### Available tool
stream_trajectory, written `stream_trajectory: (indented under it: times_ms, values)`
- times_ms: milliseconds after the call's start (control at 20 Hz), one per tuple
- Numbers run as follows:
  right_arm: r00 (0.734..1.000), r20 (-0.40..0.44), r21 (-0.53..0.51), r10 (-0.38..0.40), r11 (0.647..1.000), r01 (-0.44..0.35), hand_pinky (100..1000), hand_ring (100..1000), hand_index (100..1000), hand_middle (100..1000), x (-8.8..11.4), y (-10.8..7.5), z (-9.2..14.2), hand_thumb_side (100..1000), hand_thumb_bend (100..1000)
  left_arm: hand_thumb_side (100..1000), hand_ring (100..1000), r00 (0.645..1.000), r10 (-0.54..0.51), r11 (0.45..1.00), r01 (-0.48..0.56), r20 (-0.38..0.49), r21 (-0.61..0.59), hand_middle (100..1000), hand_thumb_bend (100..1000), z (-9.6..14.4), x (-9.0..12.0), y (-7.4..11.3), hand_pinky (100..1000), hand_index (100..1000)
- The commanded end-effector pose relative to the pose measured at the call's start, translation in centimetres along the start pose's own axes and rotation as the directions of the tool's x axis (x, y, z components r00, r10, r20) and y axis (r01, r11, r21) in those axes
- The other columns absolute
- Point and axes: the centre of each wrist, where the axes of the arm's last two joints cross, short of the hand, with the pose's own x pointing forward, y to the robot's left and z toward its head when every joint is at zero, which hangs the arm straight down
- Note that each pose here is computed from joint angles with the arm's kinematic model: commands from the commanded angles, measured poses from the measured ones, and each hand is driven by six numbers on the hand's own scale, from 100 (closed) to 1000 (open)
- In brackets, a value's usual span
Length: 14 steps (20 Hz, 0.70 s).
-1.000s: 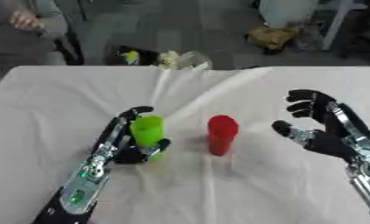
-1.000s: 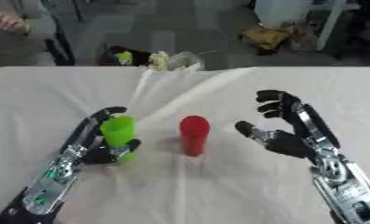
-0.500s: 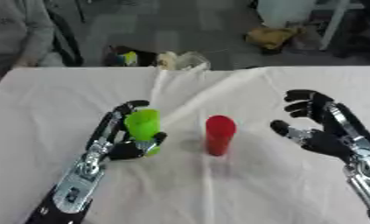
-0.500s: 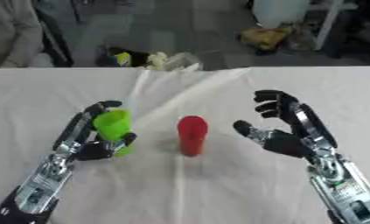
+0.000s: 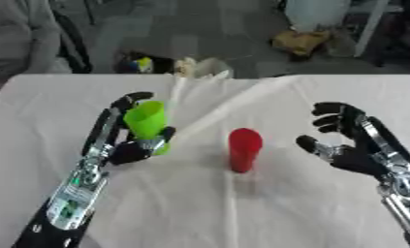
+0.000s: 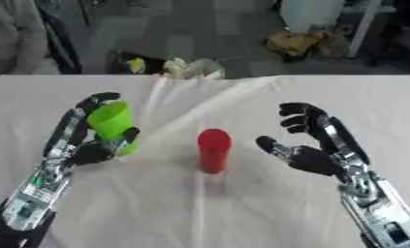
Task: Pour the contents of one cup into another cup.
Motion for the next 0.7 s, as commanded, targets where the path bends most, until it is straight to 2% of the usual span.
stream_trajectory:
  times_ms: [50,350,700]
  values:
    - [1.000,0.017,0.008,0.006,1.000,-0.006,729,723,816,732,0.4,-0.2,-0.6,411,632,184,146,0.998,-0.022,0.999,0.020,0.057,0.038,297,397,-0.8,1.4,1.8,100,799]
    - [1.000,0.015,0.035,0.018,0.999,-0.019,731,726,816,734,0.1,0.6,-1.1,387,634,166,142,0.995,-0.034,0.999,0.031,0.090,0.031,293,361,-0.6,2.6,2.7,100,757]
    - [0.997,0.029,0.074,0.067,0.995,-0.069,746,742,821,749,-0.1,1.6,-1.7,388,702,160,139,0.994,-0.007,1.000,0.005,0.107,0.016,291,353,-0.2,3.5,3.0,100,692]
